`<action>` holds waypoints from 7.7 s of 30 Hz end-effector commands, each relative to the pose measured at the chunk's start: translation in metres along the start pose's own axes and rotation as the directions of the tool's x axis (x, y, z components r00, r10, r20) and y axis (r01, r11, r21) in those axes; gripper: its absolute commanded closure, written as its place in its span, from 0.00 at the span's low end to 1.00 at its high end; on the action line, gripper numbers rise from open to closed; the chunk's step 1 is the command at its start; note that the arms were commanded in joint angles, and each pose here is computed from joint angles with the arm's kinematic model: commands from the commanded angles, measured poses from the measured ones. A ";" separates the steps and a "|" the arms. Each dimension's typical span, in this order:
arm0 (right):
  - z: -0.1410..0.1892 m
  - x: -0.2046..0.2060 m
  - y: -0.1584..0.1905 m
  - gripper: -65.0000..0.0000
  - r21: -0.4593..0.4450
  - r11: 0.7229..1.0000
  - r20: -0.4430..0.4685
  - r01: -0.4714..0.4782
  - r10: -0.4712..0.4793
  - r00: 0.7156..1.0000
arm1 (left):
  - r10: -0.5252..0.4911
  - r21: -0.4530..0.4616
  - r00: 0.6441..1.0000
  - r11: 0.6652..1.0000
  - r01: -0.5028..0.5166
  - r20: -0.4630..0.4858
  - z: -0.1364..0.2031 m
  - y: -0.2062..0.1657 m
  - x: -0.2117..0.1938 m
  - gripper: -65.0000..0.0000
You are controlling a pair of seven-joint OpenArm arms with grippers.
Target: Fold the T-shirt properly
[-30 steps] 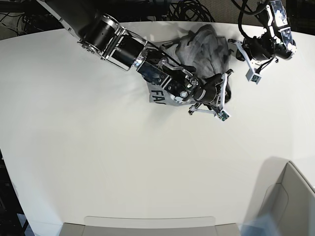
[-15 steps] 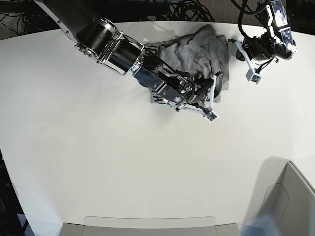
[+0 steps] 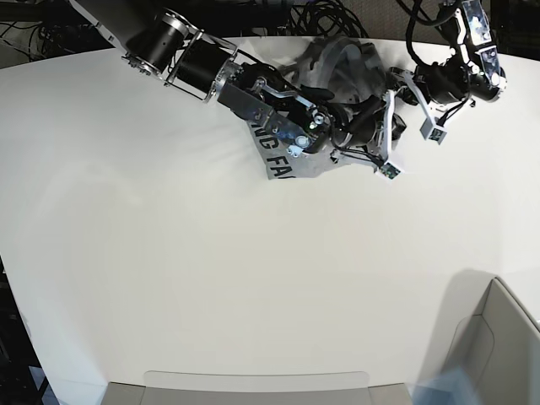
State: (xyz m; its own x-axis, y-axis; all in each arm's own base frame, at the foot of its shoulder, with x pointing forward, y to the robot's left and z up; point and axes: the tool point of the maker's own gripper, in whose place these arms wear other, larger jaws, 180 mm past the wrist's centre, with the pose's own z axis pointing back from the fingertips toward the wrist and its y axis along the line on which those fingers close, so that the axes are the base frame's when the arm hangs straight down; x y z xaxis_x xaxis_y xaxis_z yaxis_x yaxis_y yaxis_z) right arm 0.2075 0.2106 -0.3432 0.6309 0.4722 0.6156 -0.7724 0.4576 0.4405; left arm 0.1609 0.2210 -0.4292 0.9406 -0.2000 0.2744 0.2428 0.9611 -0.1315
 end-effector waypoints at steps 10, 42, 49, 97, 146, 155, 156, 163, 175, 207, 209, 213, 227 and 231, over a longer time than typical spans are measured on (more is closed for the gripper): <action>0.073 0.020 -0.006 1.00 -0.064 0.997 0.105 0.042 -0.035 0.994 | -0.039 0.024 0.999 0.999 0.039 0.009 0.009 -0.001 0.005 1.00; 0.120 -0.179 -0.099 1.00 -0.357 0.866 -0.081 0.351 -0.403 0.912 | -0.204 -0.071 0.979 0.976 0.204 0.018 -0.022 -0.028 0.021 1.00; 0.075 -0.162 -0.079 1.00 -0.286 0.917 -0.105 0.276 -0.317 0.943 | -0.262 -0.007 0.959 0.964 0.264 0.110 -0.016 -0.006 0.104 1.00; 0.233 -0.169 -0.182 1.00 -0.545 0.710 0.269 0.446 -0.356 0.895 | -0.148 -0.092 0.976 0.982 0.164 0.158 -0.042 -0.083 0.080 1.00; 0.214 -0.184 -0.160 1.00 -0.498 0.715 0.258 0.491 -0.418 0.871 | 0.247 0.017 0.816 0.954 -0.300 0.523 -0.061 0.110 0.095 1.00; 0.210 -0.166 -0.157 1.00 -0.469 0.729 0.299 0.498 -0.400 0.866 | 0.242 0.004 0.808 0.957 -0.289 0.537 -0.050 0.131 0.081 1.00; 0.210 -0.161 -0.155 1.00 -0.461 0.734 0.310 0.499 -0.394 0.865 | 0.226 0.005 0.803 0.962 -0.274 0.552 -0.046 0.129 0.088 1.00; 0.216 -0.134 -0.157 1.00 -0.452 0.755 0.350 0.475 -0.340 0.873 | 0.077 0.008 0.764 0.994 -0.107 0.641 -0.006 0.082 0.147 1.00; 0.222 -0.121 -0.137 1.00 -0.421 0.780 0.410 0.463 -0.292 0.864 | -0.120 0.200 0.640 0.978 -0.053 0.759 0.116 0.060 0.164 1.00; 0.245 -0.329 -0.017 1.00 -0.555 0.525 0.337 0.645 -0.567 0.751 | 0.140 0.195 0.929 0.957 -0.216 0.341 0.075 0.045 -0.111 1.00; 0.241 -0.343 -0.014 1.00 -0.586 0.514 0.311 0.627 -0.572 0.759 | 0.142 0.229 0.950 0.951 -0.209 0.278 0.066 0.051 -0.136 1.00; 0.229 -0.362 -0.007 1.00 -0.631 0.477 0.298 0.612 -0.580 0.758 | 0.126 0.241 0.958 0.952 -0.190 0.256 0.046 0.047 -0.172 1.00; 0.182 -0.444 -0.029 1.00 -0.601 0.526 0.152 0.602 -0.664 0.732 | 0.423 0.125 0.900 0.892 -0.434 0.104 -0.049 -0.017 -0.293 1.00; 0.191 -0.481 -0.056 1.00 -0.671 0.482 0.120 0.563 -0.679 0.724 | 0.477 0.175 0.876 0.859 -0.481 0.066 -0.080 -0.031 -0.329 1.00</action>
State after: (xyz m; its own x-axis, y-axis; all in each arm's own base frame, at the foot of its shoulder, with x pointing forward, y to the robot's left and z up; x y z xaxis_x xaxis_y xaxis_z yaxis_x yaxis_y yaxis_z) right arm -0.0656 -0.1861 -0.5433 0.9754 -0.0596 0.2123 0.0364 0.9931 0.1115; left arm -0.1272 0.2429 -0.5953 0.9244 0.2857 0.2528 -0.2773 0.9583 -0.0689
